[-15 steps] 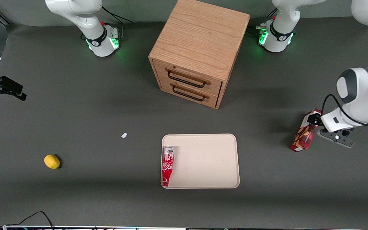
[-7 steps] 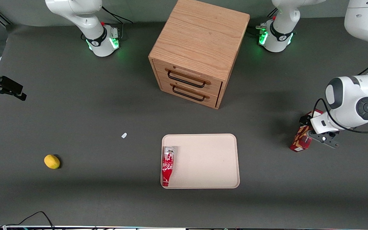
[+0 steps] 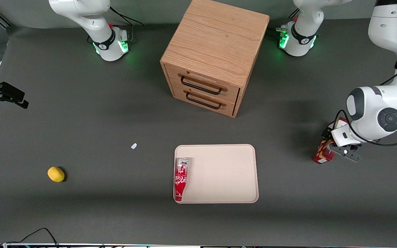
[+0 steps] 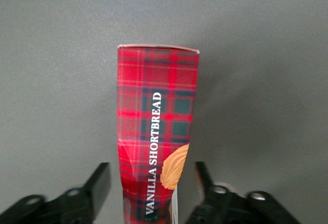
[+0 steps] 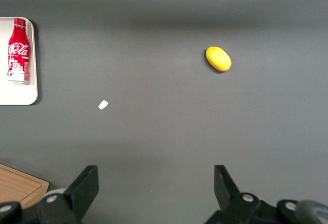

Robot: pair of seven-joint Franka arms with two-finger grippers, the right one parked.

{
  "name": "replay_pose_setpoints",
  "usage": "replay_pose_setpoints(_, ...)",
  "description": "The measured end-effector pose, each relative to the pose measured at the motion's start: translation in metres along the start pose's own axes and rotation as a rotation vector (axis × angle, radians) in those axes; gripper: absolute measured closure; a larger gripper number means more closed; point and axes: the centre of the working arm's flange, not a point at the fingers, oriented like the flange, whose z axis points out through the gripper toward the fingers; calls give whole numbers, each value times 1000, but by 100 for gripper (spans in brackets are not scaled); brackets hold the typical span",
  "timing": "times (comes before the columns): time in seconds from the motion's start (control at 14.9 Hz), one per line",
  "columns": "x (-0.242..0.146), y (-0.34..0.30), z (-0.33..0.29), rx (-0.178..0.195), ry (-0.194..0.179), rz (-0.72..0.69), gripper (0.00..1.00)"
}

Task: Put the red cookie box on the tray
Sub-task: 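Close the left gripper on the red shortbread box, then lift the box upright and carry it toward the white tray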

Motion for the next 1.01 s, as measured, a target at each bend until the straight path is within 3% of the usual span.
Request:
replay_pose_setpoints(0.13, -1, -1, 0, -1, -2, -3, 52)
replay_pose_setpoints(0.2, -2, -2, 0, -2, -3, -5, 67)
replay_pose_setpoints(0.34, -2, -2, 1, -4, -3, -7, 83)
replay_pose_setpoints(0.74, 1, -6, -11, -22, -1, -30, 87)
replay_pose_setpoints(1.01, 18, -17, -94, -47, -44, -70, 87)
